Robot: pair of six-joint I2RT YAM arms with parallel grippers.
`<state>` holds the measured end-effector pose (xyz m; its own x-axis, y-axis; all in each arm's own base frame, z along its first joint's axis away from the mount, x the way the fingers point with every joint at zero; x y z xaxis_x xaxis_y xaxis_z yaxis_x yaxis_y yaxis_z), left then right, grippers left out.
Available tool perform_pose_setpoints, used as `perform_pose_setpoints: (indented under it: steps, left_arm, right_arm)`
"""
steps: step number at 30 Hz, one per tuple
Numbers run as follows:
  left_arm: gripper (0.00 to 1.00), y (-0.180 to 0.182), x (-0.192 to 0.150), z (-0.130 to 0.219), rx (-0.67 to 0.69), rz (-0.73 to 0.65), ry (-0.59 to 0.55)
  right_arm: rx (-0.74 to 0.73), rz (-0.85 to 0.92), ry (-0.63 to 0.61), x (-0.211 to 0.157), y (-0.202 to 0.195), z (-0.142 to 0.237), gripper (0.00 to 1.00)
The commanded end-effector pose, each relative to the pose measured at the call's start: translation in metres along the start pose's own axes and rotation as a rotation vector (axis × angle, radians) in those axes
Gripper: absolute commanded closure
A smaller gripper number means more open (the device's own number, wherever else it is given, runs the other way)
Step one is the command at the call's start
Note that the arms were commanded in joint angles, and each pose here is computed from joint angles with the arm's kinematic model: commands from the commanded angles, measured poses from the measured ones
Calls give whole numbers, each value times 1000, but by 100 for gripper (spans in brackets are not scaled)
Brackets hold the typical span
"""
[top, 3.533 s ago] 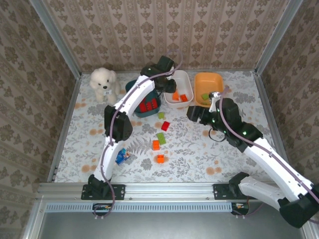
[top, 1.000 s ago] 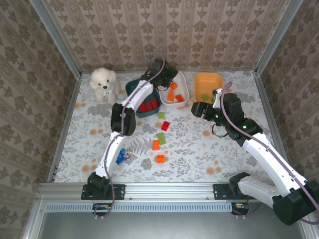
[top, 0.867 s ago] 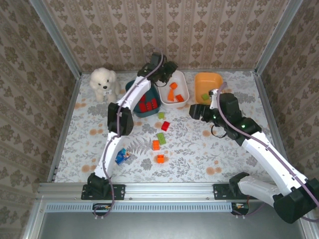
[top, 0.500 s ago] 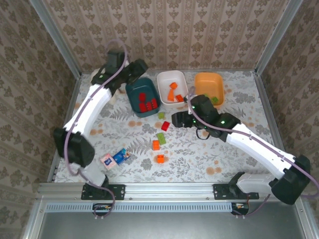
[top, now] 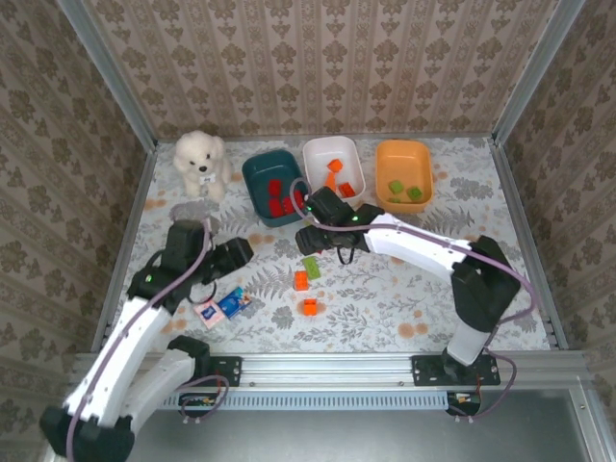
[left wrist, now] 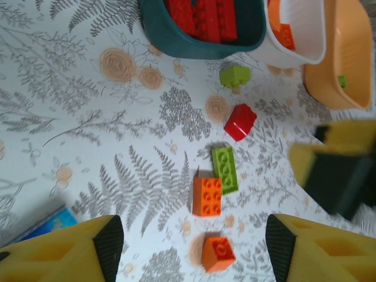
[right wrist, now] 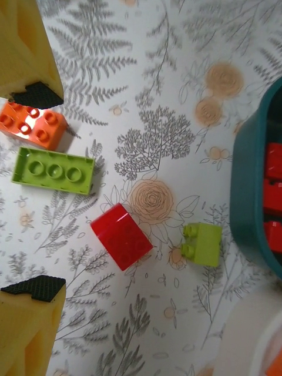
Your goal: Sort the legos into containers by color
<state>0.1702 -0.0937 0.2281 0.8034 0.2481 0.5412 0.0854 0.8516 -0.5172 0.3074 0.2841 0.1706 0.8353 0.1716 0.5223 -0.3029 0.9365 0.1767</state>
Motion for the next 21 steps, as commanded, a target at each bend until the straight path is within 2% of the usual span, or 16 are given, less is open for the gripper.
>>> perform_pose_setpoints:
  steps: [1,6,12,21]
  left_arm:
    - [28,12,-24,17,10,-13,-12]
    - [27,18,-36,34,16,12,-25]
    - [27,14,-34,42,8,8,-28]
    - [27,13,-34,49,17,12,-21]
  right_arm:
    - [-26,24,-15,14,-4,-23,22]
    - [-75,-3,16,24,-13,-57,19]
    - [-95,-21,24,37,-22,-86,18]
    - [-68,-11,43,45,-21,-111,31]
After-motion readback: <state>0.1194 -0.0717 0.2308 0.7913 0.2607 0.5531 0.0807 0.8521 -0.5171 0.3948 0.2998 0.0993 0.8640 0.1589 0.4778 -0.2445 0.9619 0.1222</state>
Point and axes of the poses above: each hand's point on the last joint's axis, 136 mm out from that joint toward the fingers, its own z axis back along the fingers, its own y axis along the line the jaws close on, x = y × z, the point moved 6 cm from there along z, back along the fingers, and after that the axes turned 8 degrees about -z, right-handed, at the moved point
